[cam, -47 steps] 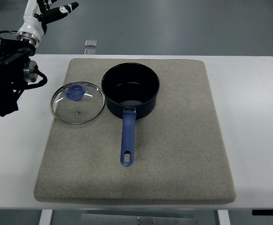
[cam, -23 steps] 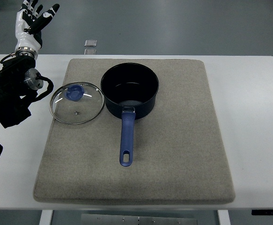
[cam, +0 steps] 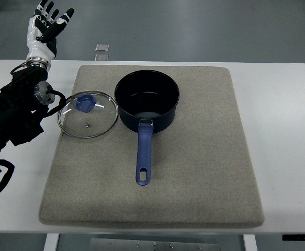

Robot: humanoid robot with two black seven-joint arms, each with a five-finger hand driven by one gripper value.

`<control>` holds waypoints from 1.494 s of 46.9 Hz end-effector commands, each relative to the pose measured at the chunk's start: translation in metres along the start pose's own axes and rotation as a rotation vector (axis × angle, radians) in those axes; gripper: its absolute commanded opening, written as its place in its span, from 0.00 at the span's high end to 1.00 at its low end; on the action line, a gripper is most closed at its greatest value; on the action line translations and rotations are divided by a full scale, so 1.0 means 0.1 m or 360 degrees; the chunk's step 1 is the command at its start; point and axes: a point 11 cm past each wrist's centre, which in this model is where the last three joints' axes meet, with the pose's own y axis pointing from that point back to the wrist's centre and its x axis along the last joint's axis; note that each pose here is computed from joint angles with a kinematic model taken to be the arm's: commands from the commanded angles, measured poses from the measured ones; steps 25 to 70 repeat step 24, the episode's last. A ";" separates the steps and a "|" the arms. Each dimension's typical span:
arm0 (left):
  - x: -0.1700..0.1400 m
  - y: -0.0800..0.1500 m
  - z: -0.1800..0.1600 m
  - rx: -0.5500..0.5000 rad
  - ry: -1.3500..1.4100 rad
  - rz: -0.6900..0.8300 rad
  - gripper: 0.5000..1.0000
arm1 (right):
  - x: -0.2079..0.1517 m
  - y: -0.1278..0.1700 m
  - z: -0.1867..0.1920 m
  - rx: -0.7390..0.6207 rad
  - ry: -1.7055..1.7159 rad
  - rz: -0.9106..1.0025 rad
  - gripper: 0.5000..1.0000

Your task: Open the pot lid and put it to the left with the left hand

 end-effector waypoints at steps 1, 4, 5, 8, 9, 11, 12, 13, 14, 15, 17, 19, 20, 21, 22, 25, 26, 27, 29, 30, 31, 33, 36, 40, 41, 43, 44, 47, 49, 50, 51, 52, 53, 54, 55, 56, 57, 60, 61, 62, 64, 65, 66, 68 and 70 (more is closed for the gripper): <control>0.00 0.00 0.00 0.0001 0.0005 0.0003 0.08 | 0.00 0.00 0.00 0.0001 0.0000 -0.0002 0.17; -0.02 0.00 -0.01 0.0003 0.0010 -0.0002 0.08 | 0.00 0.00 0.00 0.0001 0.0000 0.0001 0.17; -0.04 0.01 -0.02 0.0006 0.0014 -0.0007 0.08 | 0.00 0.00 0.00 0.0001 0.0000 0.0001 0.17; -0.07 0.01 -0.04 0.0011 0.0019 -0.0013 0.08 | 0.00 0.00 0.00 0.0001 0.0000 0.0001 0.17; -0.08 0.01 -0.05 0.0014 0.0022 -0.0016 0.08 | 0.00 0.00 0.00 0.0001 0.0000 0.0001 0.17; -0.08 0.02 -0.05 0.0014 0.0021 -0.0011 0.08 | 0.00 0.00 0.00 0.0001 0.0000 0.0001 0.17; -0.09 0.02 -0.06 0.0014 0.0024 -0.0014 0.08 | 0.00 0.00 0.00 0.0001 0.0000 0.0001 0.17; -0.09 0.02 -0.06 0.0014 0.0024 -0.0014 0.08 | 0.00 0.00 0.00 0.0001 0.0000 -0.0002 0.17; -0.09 0.02 -0.06 0.0014 0.0023 -0.0012 0.08 | 0.00 0.00 0.00 -0.0002 0.0000 0.0001 0.17; -0.10 0.02 -0.06 0.0014 0.0022 -0.0012 0.08 | 0.00 0.00 0.00 0.0001 0.0000 0.0001 0.17; -0.10 0.02 -0.06 0.0014 0.0021 -0.0010 0.08 | 0.00 0.00 0.00 0.0001 0.0000 0.0001 0.17; -0.10 0.02 -0.06 0.0014 0.0021 -0.0010 0.08 | 0.00 0.00 0.00 0.0001 0.0000 0.0001 0.17; -0.09 0.02 -0.06 0.0016 0.0023 -0.0007 0.08 | 0.00 0.00 0.00 0.0001 0.0000 0.0001 0.17; -0.09 0.02 -0.06 0.0016 0.0021 -0.0005 0.08 | 0.00 0.00 0.00 0.0001 0.0000 -0.0002 0.17; -0.09 0.02 -0.06 0.0016 0.0021 -0.0005 0.08 | 0.00 0.00 0.00 -0.0002 0.0005 0.0000 0.17; -0.08 0.03 -0.07 0.0018 0.0021 -0.0004 0.08 | 0.00 0.00 0.03 -0.0009 -0.0006 0.0003 0.17; -0.08 0.03 -0.07 0.0018 0.0021 -0.0004 0.08 | 0.00 0.00 0.03 -0.0009 -0.0006 0.0003 0.17; -0.08 0.03 -0.07 0.0018 0.0021 -0.0004 0.08 | 0.00 0.00 0.03 -0.0009 -0.0006 0.0003 0.17; -0.08 0.03 -0.07 0.0018 0.0021 -0.0004 0.08 | 0.00 0.00 0.03 -0.0009 -0.0006 0.0003 0.17; -0.08 0.03 -0.07 0.0018 0.0021 -0.0004 0.08 | 0.00 0.00 0.03 -0.0009 -0.0006 0.0003 0.17; -0.08 0.03 -0.07 0.0018 0.0021 -0.0004 0.08 | 0.00 0.00 0.03 -0.0009 -0.0006 0.0003 0.17; -0.08 0.03 -0.07 0.0018 0.0021 -0.0004 0.08 | 0.00 0.00 0.03 -0.0009 -0.0006 0.0003 0.17; -0.08 0.03 -0.07 0.0018 0.0021 -0.0004 0.08 | 0.00 0.00 0.03 -0.0009 -0.0006 0.0003 0.17; -0.08 0.03 -0.07 0.0018 0.0021 -0.0004 0.08 | 0.00 0.00 0.03 -0.0009 -0.0006 0.0003 0.17; -0.08 0.03 -0.07 0.0018 0.0021 -0.0004 0.08 | 0.00 0.00 0.03 -0.0009 -0.0006 0.0003 0.17; -0.08 0.03 -0.07 0.0018 0.0021 -0.0004 0.08 | 0.00 0.00 0.03 -0.0009 -0.0006 0.0003 0.17; -0.08 0.03 -0.07 0.0018 0.0021 -0.0004 0.08 | 0.00 0.00 0.03 -0.0009 -0.0006 0.0003 0.17; -0.08 0.03 -0.07 0.0018 0.0021 -0.0004 0.08 | 0.00 0.00 0.03 -0.0009 -0.0006 0.0003 0.17; -0.08 0.03 -0.07 0.0018 0.0021 -0.0004 0.08 | 0.00 0.00 0.03 -0.0009 -0.0006 0.0003 0.17; -0.08 0.03 -0.07 0.0018 0.0021 -0.0004 0.08 | 0.00 0.00 0.03 -0.0009 -0.0006 0.0003 0.17; -0.08 0.03 -0.07 0.0018 0.0021 -0.0004 0.08 | 0.00 0.00 0.03 -0.0009 -0.0006 0.0003 0.17; -0.08 0.03 -0.07 0.0018 0.0021 -0.0004 0.08 | 0.00 0.00 0.03 -0.0009 -0.0006 0.0003 0.17; -0.08 0.03 -0.07 0.0018 0.0021 -0.0004 0.08 | 0.00 0.00 0.03 -0.0009 -0.0006 0.0003 0.17; -0.08 0.03 -0.07 0.0018 0.0021 -0.0004 0.08 | 0.00 0.00 0.03 -0.0009 -0.0006 0.0003 0.17; -0.08 0.03 -0.07 0.0018 0.0021 -0.0004 0.08 | 0.00 0.00 0.03 -0.0009 -0.0006 0.0003 0.17; -0.08 0.03 -0.07 0.0018 0.0021 -0.0004 0.08 | 0.00 0.00 0.03 -0.0009 -0.0006 0.0003 0.17; -0.08 0.03 -0.07 0.0018 0.0021 -0.0004 0.08 | 0.00 0.00 0.03 -0.0009 -0.0006 0.0003 0.17; -0.08 0.03 -0.07 0.0018 0.0021 -0.0004 0.08 | 0.00 0.00 0.03 -0.0009 -0.0006 0.0003 0.17; -0.08 0.03 -0.07 0.0018 0.0021 -0.0004 0.08 | 0.00 0.00 0.03 -0.0009 -0.0006 0.0003 0.17; -0.08 0.03 -0.07 0.0018 0.0021 -0.0004 0.08 | 0.00 0.00 0.03 -0.0009 -0.0006 0.0003 0.17; -0.08 0.03 -0.07 0.0018 0.0021 -0.0004 0.08 | 0.00 0.00 0.03 -0.0009 -0.0006 0.0003 0.17; -0.08 0.03 -0.07 0.0018 0.0021 -0.0004 0.08 | 0.00 0.00 0.03 -0.0009 -0.0006 0.0003 0.17; -0.08 0.03 -0.07 0.0018 0.0021 -0.0004 0.08 | 0.00 0.00 0.03 -0.0009 -0.0006 0.0003 0.17; -0.08 0.03 -0.07 0.0018 0.0021 -0.0004 0.08 | 0.00 0.00 0.03 -0.0009 -0.0006 0.0003 0.17; -0.08 0.03 -0.07 0.0018 0.0021 -0.0004 0.08 | 0.00 0.00 0.03 -0.0009 -0.0006 0.0003 0.17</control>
